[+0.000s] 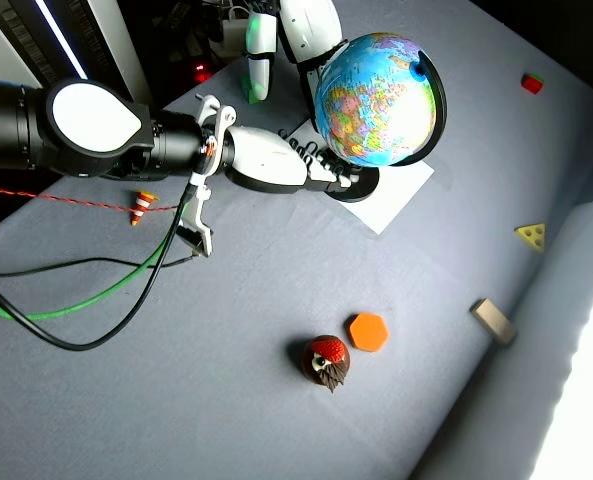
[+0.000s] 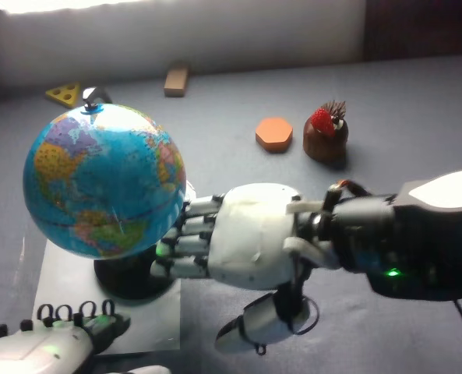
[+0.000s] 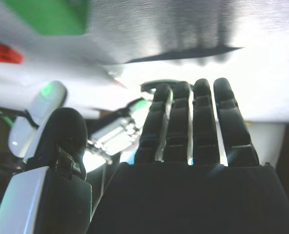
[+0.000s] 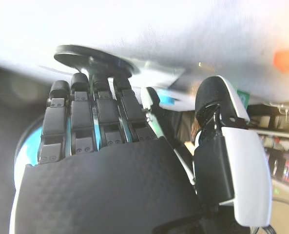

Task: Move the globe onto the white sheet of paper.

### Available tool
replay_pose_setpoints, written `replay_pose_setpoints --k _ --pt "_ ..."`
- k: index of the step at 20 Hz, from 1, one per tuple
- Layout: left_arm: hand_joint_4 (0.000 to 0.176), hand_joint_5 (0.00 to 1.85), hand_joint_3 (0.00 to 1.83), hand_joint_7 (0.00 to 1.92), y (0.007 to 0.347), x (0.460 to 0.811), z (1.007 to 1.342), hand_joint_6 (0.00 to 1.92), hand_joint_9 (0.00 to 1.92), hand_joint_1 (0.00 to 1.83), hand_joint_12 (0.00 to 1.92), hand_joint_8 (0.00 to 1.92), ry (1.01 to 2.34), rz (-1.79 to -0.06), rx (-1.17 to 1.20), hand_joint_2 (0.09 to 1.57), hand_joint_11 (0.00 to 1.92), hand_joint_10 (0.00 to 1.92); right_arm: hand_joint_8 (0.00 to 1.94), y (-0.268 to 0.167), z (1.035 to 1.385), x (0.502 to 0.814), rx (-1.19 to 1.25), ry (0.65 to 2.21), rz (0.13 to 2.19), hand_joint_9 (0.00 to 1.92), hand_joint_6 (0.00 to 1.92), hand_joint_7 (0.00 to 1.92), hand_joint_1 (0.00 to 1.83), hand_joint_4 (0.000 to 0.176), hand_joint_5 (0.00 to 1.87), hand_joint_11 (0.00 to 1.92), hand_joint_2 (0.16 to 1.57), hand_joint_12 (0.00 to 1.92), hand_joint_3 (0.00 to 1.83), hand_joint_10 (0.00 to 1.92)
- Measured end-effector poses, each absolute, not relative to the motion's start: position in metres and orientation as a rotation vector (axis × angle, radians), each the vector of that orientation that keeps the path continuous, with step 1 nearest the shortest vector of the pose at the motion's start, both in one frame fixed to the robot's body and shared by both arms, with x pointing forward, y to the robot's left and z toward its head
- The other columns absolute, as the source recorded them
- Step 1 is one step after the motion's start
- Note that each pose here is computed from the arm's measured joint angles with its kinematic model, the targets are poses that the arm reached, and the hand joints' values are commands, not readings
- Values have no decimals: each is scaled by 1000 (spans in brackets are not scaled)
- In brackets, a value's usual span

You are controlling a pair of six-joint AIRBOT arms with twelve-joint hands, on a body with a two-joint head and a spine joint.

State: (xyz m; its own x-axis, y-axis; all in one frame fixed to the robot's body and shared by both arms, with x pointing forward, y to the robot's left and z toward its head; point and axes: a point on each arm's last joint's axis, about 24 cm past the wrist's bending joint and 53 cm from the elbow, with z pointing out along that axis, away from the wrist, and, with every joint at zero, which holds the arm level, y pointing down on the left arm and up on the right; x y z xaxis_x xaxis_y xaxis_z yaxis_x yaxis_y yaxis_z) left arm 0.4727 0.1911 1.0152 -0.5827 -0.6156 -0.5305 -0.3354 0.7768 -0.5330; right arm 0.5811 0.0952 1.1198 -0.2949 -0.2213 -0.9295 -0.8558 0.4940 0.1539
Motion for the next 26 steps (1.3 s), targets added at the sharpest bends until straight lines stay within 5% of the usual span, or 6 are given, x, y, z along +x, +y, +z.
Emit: replay_pose_setpoints --k 12,16,26 --pt "0 91 0 101 115 464 1049 4 83 0 228 0 2428 -477 -790 1224 0 1 7 -29 1175 564 -325 1978 733 84 13 62 2 0 61 0 1202 0 1 18" --pt "0 91 0 98 105 469 1068 3 75 0 229 0 2422 -462 -828 1225 0 0 6 -40 1202 558 -155 1983 745 82 11 62 3 0 59 0 1199 0 0 16" --pt "0 63 0 93 104 487 1096 0 75 0 229 0 2409 -426 -744 1222 0 0 4 -54 1196 554 50 2075 757 75 14 61 1 0 70 0 1198 0 0 11"
